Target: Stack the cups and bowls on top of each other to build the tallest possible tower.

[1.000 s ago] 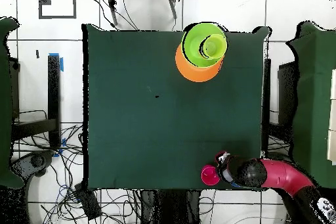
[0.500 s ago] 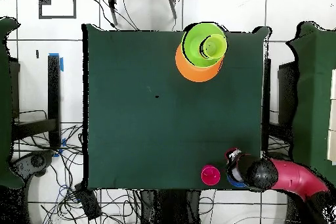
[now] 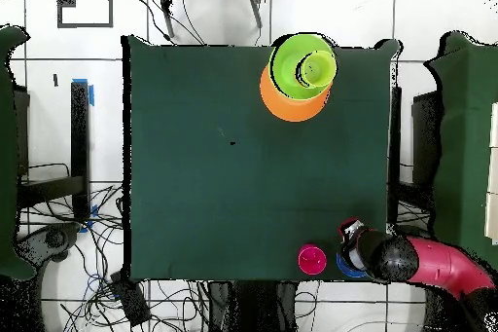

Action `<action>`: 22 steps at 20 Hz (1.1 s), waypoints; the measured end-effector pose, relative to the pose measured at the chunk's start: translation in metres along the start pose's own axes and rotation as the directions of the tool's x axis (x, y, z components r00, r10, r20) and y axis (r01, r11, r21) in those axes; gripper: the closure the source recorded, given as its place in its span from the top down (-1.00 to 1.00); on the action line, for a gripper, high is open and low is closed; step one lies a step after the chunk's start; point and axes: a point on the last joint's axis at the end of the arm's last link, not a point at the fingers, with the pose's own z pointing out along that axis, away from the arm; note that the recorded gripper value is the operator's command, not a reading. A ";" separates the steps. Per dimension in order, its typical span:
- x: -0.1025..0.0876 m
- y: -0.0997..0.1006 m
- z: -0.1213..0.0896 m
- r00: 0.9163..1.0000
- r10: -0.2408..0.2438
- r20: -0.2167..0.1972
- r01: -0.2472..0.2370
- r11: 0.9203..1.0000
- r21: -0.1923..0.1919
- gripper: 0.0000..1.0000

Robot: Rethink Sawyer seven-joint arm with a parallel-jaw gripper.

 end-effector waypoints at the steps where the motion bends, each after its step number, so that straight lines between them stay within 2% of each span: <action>1: 0.000 0.000 0.001 1.000 0.000 -0.002 0.000 1.000 0.000 1.00; 15: 0.020 -0.004 0.026 0.998 -0.010 -0.064 0.010 1.000 0.005 1.00; 20: 0.026 -0.018 0.040 0.997 -0.037 -0.071 0.039 0.999 0.034 1.00; 22: 0.025 -0.030 0.050 0.996 -0.060 -0.060 0.064 0.996 0.066 1.00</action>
